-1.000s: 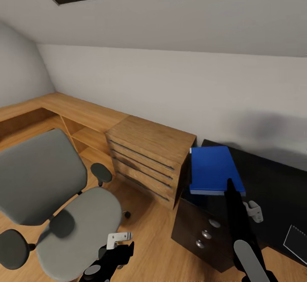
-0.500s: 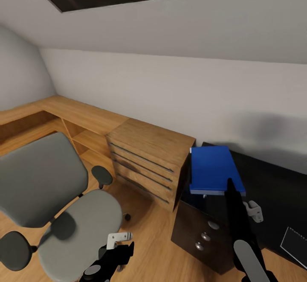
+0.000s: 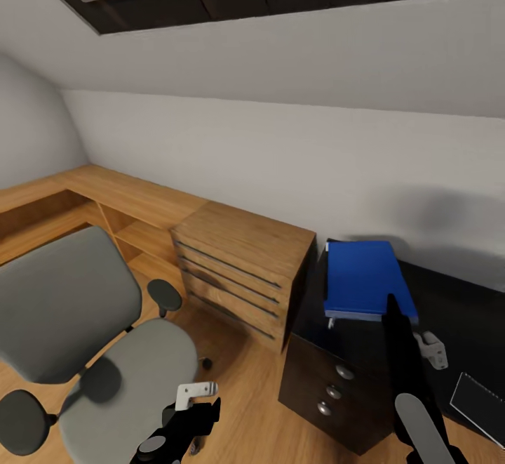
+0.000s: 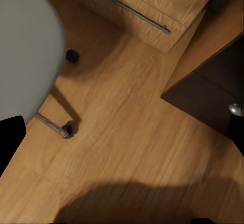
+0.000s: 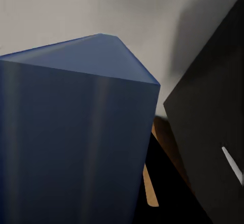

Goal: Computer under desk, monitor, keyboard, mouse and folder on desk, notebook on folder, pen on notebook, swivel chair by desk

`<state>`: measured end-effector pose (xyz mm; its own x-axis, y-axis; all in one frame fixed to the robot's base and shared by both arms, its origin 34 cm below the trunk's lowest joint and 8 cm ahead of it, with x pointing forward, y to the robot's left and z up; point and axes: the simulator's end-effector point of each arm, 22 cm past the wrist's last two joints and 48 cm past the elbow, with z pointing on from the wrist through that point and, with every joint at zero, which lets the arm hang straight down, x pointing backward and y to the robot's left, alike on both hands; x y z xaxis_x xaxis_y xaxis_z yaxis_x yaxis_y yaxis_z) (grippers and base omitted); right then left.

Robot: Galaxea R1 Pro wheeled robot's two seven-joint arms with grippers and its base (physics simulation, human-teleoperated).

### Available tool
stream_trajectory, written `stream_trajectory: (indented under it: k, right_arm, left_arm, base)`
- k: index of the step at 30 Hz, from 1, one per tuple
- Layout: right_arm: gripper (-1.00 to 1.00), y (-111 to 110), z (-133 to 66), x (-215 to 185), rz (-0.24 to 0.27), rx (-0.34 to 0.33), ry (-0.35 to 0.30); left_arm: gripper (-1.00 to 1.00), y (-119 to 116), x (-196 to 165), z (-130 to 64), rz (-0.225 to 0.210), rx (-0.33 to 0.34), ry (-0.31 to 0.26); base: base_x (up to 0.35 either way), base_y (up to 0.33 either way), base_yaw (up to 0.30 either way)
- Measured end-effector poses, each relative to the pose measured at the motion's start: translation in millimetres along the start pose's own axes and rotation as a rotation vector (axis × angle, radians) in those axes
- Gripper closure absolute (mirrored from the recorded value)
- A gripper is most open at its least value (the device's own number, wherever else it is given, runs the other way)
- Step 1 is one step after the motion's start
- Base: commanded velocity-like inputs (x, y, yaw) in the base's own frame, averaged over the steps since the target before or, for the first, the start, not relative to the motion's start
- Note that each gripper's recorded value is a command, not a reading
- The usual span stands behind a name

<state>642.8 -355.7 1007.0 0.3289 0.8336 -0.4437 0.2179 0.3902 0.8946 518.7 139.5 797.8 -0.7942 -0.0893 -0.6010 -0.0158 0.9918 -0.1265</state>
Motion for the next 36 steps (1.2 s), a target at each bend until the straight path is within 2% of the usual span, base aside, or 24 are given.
stream_trajectory:
  k: [10, 19, 21, 22, 27, 30, 32, 34, 36]
  right_arm:
    - [1.0, 4, 0.5, -25, 0.001, 0.009, -0.033]
    - [1.0, -3, 1.1, -37, -0.006, 0.057, -0.011]
    - [1.0, -3, 0.7, -38, -0.005, 0.062, -0.007]
    - [1.0, -4, 0.4, -39, -0.004, 0.067, -0.005]
    - [1.0, -3, -0.9, -45, -0.005, 0.072, -0.01]
    - [1.0, -4, -0.9, -51, -0.005, 0.076, -0.02]
    - [1.0, -4, -0.7, -52, -0.005, 0.077, -0.023]
    - [1.0, -5, -0.4, -54, -0.005, 0.079, -0.028]
    - [1.0, -6, -0.3, -56, -0.004, 0.081, -0.031]
  left_arm:
    - [-1.0, -2, -7, -11.5, 0.001, 0.001, -0.01]
    - [-1.0, -2, -9, -20.1, 0.001, 0.001, -0.01]
    - [-1.0, -1, 0, -18.7, 0.003, -0.004, 0.012]
    - [-1.0, 2, 25, -12.8, 0.011, -0.012, 0.069]
    - [-1.0, 6, 53, -11.1, 0.02, -0.021, 0.131]
    - [-1.0, 13, 95, -7.1, 0.035, -0.038, 0.221]
    - [-1.0, 17, 118, -4.8, 0.04, -0.047, 0.261]
    - [-1.0, 20, 131, -1.9, 0.038, -0.055, 0.264]
    - [-1.0, 22, 132, 1.7, 0.034, -0.061, 0.23]
  base:
    - [0.0, 0.0, -0.205]
    - [0.0, 0.0, -0.151]
    - [0.0, 0.0, -0.023]
    - [0.0, 0.0, -0.021]
    - [0.0, 0.0, -0.165]
    - [0.0, 0.0, -0.248]
    - [0.0, 0.0, -0.26]
    - [0.0, 0.0, -0.264]
    - [0.0, 0.0, -0.266]
